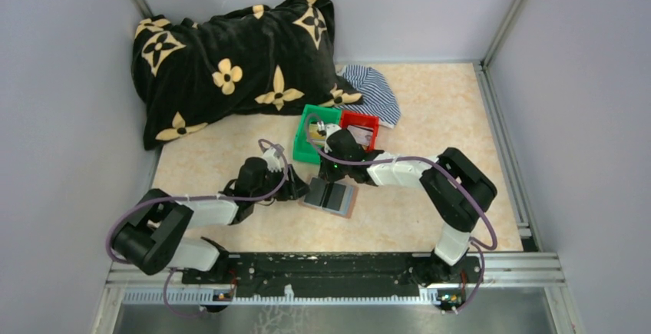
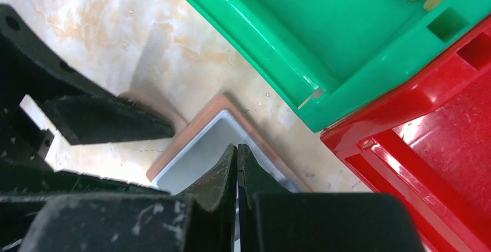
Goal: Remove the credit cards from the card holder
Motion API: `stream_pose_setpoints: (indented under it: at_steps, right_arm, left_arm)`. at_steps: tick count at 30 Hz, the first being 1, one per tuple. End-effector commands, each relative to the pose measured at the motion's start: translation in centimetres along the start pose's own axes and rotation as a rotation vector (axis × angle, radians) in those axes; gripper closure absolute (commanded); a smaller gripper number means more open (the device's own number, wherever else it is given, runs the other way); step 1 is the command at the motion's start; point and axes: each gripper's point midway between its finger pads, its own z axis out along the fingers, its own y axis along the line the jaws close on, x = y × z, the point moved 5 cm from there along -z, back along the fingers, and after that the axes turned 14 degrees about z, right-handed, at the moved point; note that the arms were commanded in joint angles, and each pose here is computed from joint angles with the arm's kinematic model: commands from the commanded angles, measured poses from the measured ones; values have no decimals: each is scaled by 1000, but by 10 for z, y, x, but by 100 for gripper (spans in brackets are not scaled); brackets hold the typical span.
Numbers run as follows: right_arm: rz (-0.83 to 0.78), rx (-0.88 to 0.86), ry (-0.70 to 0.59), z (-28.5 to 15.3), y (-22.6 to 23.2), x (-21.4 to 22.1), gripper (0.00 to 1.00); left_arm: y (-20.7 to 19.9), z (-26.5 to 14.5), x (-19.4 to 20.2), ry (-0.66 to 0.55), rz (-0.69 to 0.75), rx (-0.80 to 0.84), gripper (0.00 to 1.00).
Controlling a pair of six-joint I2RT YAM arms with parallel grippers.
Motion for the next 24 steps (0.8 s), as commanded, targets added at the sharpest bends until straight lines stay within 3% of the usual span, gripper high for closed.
stream_pose_setpoints:
  at_steps: [1, 11, 16, 24]
  right_arm:
    - [-36, -19, -58, -3, 14, -17, 100]
    - [-33, 24, -20, 4, -2, -3, 100]
    - [-32, 32, 24, 6, -13, 15, 100]
    - [-7, 31, 60, -1, -27, 38, 100]
  left_arm:
    - [3, -22, 56, 183, -88, 3, 36]
    - [2, -47, 36, 89, -38, -78, 35]
    - [-21, -44, 6, 80, -36, 18, 40]
    - [-49, -45, -32, 5, -23, 142, 39]
